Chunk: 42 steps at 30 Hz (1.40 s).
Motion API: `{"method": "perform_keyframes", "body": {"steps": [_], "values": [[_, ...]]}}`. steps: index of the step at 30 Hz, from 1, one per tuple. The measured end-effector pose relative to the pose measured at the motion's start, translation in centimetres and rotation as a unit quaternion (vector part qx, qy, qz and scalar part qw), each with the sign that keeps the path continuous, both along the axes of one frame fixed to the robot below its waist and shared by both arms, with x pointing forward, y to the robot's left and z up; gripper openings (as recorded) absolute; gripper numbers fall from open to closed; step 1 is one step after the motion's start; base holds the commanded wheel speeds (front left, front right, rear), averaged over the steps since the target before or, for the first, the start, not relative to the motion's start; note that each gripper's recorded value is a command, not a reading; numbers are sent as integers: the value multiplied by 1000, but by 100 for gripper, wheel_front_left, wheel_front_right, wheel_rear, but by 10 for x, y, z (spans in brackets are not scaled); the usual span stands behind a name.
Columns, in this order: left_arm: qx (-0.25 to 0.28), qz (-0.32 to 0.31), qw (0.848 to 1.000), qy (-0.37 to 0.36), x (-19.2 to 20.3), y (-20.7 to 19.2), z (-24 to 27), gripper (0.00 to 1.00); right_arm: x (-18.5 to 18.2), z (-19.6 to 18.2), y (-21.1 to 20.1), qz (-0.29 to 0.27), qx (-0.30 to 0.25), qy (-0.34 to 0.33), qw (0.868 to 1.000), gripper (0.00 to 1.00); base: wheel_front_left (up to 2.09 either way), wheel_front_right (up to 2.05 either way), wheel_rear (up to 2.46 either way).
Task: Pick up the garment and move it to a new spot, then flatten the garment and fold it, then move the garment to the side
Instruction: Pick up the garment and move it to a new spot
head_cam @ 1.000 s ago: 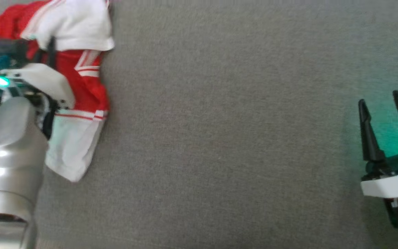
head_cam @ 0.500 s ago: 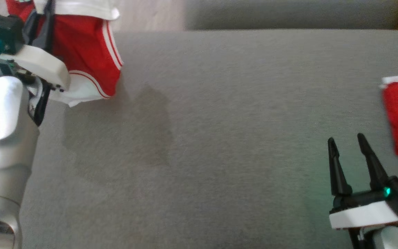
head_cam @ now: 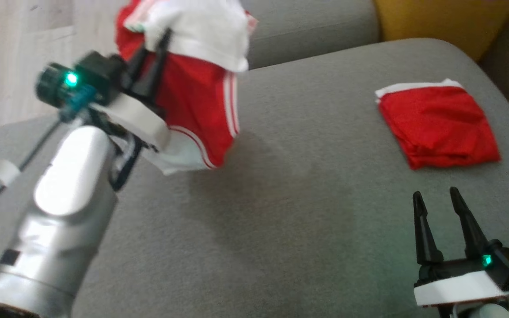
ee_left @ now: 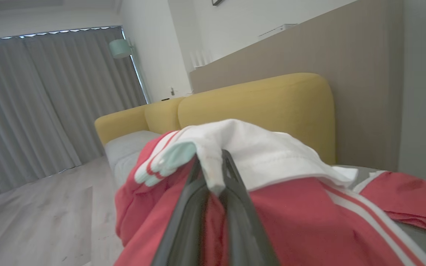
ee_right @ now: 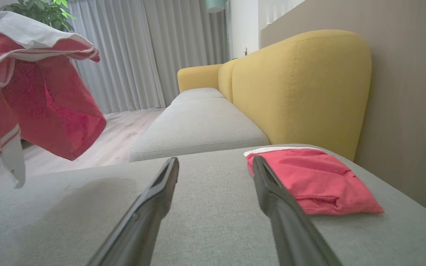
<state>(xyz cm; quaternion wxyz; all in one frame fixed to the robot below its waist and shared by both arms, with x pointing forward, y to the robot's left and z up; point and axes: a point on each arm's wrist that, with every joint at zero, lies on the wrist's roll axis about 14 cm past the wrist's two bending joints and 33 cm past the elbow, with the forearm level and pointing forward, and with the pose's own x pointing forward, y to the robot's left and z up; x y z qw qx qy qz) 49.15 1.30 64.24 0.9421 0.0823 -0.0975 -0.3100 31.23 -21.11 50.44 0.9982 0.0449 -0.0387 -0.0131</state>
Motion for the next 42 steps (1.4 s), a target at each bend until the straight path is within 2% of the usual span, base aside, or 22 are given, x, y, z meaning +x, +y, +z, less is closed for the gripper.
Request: {"method": "perform_keyframes", "body": {"steps": [3,6,12,13,14,16,20,26,34,39,42], "values": [[-7,-38,999,13,-9,-31,-17,0,-6,0,-8,-17,3,0,1000,100,0,0,0],[-19,-46,998,38,-8,-46,-46,0,-3,-7,-8,-22,6,13,1000,100,0,0,0],[35,-48,991,120,-9,-49,-145,0,20,-10,-6,-18,8,21,1000,100,0,0,0],[40,-48,989,133,-11,-50,-158,61,25,-10,-6,-17,7,21,1000,100,0,0,0],[46,-49,988,139,-13,-52,-168,100,28,-11,-6,-16,6,22,1000,100,0,0,0],[48,-47,987,147,-16,-60,-181,100,35,-17,-4,-12,5,31,999,100,0,0,0],[24,-43,993,109,-22,-65,-159,100,41,-20,4,2,8,35,999,100,0,0,0],[-20,2,997,77,-54,-44,-136,100,41,-12,13,17,13,20,1000,100,0,0,0],[-56,98,992,64,-104,10,-128,100,25,-12,30,40,30,18,999,100,0,0,0],[-85,198,975,56,-136,66,-126,100,25,-6,45,61,37,7,997,100,0,0,0],[-83,238,967,42,-157,89,-123,100,23,-5,51,69,39,6,997,100,0,0,0]]}}
